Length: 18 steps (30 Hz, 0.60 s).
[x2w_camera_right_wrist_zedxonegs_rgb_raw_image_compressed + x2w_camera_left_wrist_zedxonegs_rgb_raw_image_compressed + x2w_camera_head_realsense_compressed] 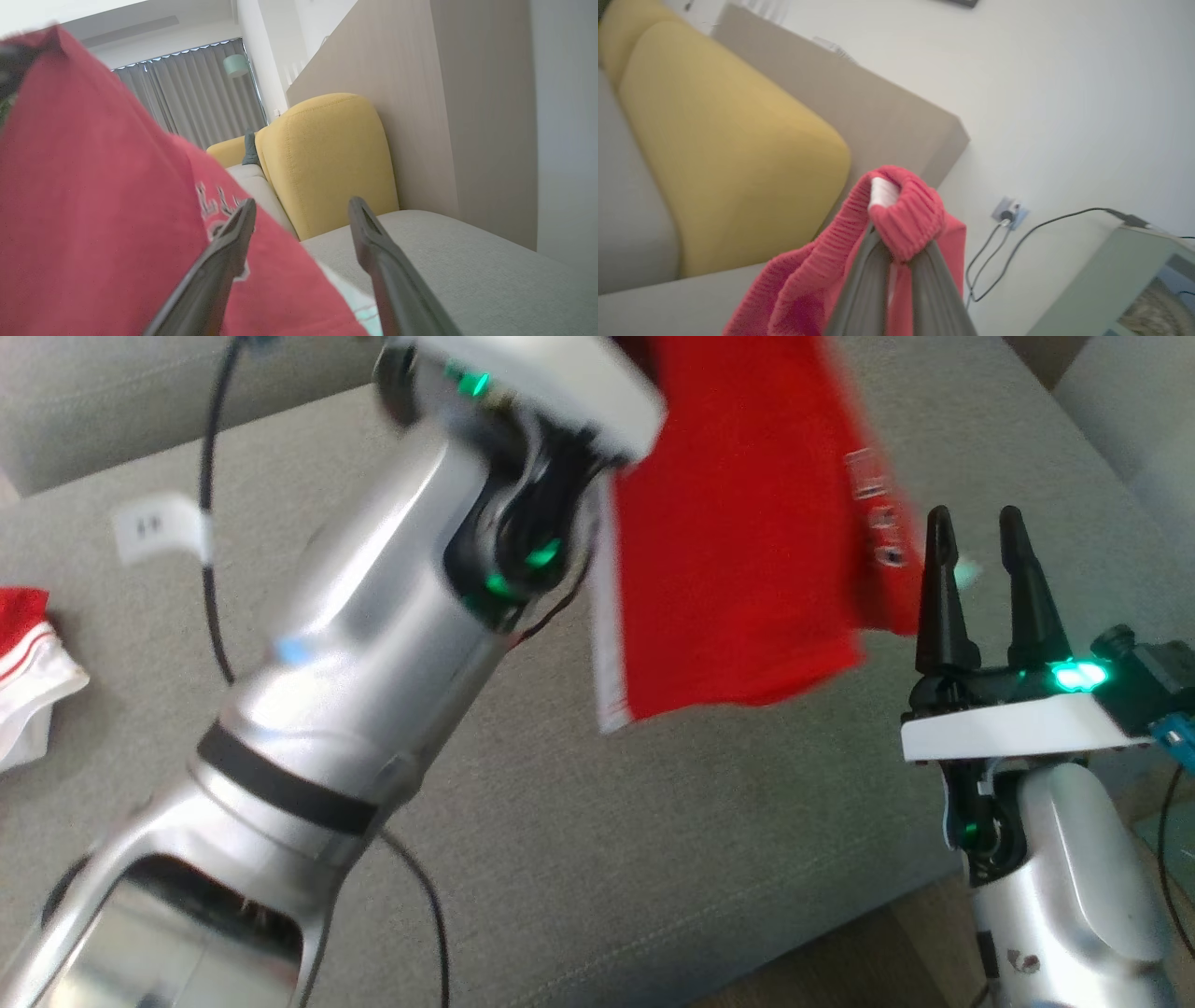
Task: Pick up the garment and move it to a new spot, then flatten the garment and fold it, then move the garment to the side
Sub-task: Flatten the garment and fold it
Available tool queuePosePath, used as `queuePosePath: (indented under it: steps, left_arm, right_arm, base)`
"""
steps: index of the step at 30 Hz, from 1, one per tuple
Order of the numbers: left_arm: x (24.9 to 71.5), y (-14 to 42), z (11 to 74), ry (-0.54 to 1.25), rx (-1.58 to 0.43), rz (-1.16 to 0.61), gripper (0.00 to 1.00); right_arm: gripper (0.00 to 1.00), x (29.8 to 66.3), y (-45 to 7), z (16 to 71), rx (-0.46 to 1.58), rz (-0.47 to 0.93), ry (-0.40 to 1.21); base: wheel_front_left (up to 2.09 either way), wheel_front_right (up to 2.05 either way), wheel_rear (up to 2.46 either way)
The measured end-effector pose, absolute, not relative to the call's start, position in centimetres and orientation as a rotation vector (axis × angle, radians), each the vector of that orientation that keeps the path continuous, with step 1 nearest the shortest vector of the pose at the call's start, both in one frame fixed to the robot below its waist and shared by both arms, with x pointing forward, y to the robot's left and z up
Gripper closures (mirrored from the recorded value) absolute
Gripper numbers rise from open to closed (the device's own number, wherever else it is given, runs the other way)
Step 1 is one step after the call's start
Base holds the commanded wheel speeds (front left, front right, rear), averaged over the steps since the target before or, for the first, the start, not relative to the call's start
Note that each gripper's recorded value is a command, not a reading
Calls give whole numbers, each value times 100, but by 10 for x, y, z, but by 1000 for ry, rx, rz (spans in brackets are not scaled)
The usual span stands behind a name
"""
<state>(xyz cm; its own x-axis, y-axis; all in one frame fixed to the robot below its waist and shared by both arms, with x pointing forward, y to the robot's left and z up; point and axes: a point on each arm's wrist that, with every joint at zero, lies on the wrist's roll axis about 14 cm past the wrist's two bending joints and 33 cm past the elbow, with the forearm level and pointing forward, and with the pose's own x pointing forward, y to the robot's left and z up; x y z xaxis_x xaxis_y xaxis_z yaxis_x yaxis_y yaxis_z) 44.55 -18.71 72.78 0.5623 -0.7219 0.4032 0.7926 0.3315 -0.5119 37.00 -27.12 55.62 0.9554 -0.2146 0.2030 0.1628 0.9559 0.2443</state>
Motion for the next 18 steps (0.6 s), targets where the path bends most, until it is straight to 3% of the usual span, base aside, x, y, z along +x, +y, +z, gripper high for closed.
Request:
queuePosePath:
  steps: [8,15,16,17,18]
  left_arm:
    - [508,-112,539,176,-512,-627,100]
    - [520,-55,465,289,-382,-460,100]
    - [523,-46,463,288,-379,-434,87]
    - [526,-38,461,285,-371,-413,50]
    - [529,-30,459,284,-366,-390,0]
  right_arm:
    - [0,396,-252,545,220,-133,-196]
    - [0,419,-230,540,193,-62,-178]
    - [0,422,-226,539,189,-49,-173]
    - [0,425,-221,538,187,-35,-169]
    - [0,427,-216,536,183,-21,-163]
  base:
    - [0,0,0]
    - [0,0,0]
    - [0,0,0]
    - [0,0,0]
    - [0,0,0]
